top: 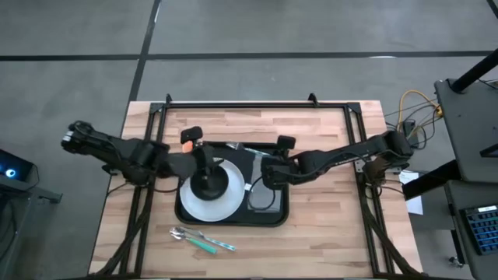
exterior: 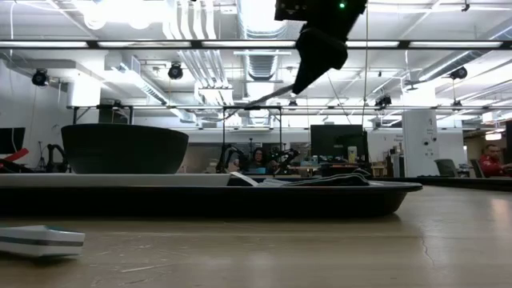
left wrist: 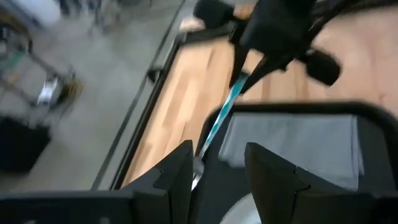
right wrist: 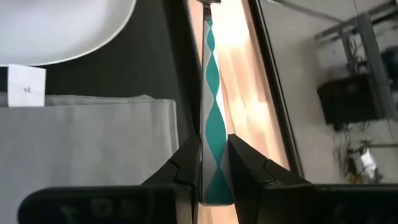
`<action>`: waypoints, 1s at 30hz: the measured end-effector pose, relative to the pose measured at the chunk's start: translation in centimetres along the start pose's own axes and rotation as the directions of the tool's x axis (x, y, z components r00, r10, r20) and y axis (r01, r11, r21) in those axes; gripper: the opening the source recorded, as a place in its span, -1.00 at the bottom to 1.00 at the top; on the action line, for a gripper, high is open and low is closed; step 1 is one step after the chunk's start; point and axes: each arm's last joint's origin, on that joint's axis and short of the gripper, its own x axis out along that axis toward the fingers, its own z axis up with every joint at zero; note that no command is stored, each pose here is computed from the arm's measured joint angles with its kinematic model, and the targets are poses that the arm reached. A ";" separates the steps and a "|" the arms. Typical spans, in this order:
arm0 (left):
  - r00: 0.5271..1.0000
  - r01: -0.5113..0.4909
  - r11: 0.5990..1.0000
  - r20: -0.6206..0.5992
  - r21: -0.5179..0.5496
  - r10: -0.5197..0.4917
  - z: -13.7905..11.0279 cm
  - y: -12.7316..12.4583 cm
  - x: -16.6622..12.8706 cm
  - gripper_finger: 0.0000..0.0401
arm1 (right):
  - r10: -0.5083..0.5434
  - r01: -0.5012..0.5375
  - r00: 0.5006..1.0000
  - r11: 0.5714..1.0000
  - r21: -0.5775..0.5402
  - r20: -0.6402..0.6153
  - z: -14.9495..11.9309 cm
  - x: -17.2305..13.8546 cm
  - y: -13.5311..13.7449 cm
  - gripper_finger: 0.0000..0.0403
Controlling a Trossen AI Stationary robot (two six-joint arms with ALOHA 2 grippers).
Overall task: Set up tray
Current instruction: Put the green fork on the gray napkin
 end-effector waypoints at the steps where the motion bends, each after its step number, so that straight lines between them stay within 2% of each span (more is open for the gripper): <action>1: 0.999 0.013 1.000 0.040 0.006 -0.013 -0.5 0.0 0.0 -0.37 | 0.000 0.000 1.000 1.000 0.018 -0.002 -0.3 -0.1 -0.1 -0.78; 3: 0.993 0.039 0.999 0.109 0.021 -0.041 -1.8 -0.1 0.0 -0.37 | -0.003 0.003 1.000 0.998 0.061 -0.003 -0.8 -0.2 -0.3 -0.78; 6: 0.967 0.082 0.997 0.244 -0.013 -0.077 -3.1 -0.1 -0.1 -0.37 | -0.004 0.006 1.000 0.993 0.118 -0.013 -1.7 -0.3 -0.6 -0.78; 8: 0.934 0.132 0.991 0.339 -0.026 -0.116 -4.0 -0.2 -0.2 -0.37 | -0.006 0.009 1.000 0.988 0.155 -0.022 -2.3 -0.3 -0.7 -0.78; 11: 0.881 0.214 0.977 0.429 0.017 -0.200 -5.3 -0.6 0.0 -0.37 | -0.006 0.012 1.000 0.979 0.204 -0.027 -2.9 -0.3 -0.7 -0.78; 16: 0.867 0.241 0.970 0.440 0.044 -0.235 -8.0 -1.4 0.9 -0.37 | -0.041 0.049 0.999 0.958 0.282 -0.036 -3.8 -0.1 -0.2 -0.78; 22: 0.859 0.239 0.969 0.450 0.067 -0.243 -10.6 -2.2 2.0 -0.37 | -0.065 0.071 0.997 0.907 0.416 -0.029 -4.3 -0.1 0.4 -0.78; 27: 0.822 0.259 0.962 0.505 0.084 -0.265 -12.4 -1.9 1.5 -0.37 | -0.059 0.064 0.998 0.854 0.517 -0.027 -4.6 -0.3 0.8 -0.78; 30: 0.777 0.304 0.947 0.548 0.108 -0.312 -13.6 -1.5 0.7 -0.37 | -0.052 0.057 0.998 0.810 0.584 -0.025 -4.9 -0.4 1.3 -0.78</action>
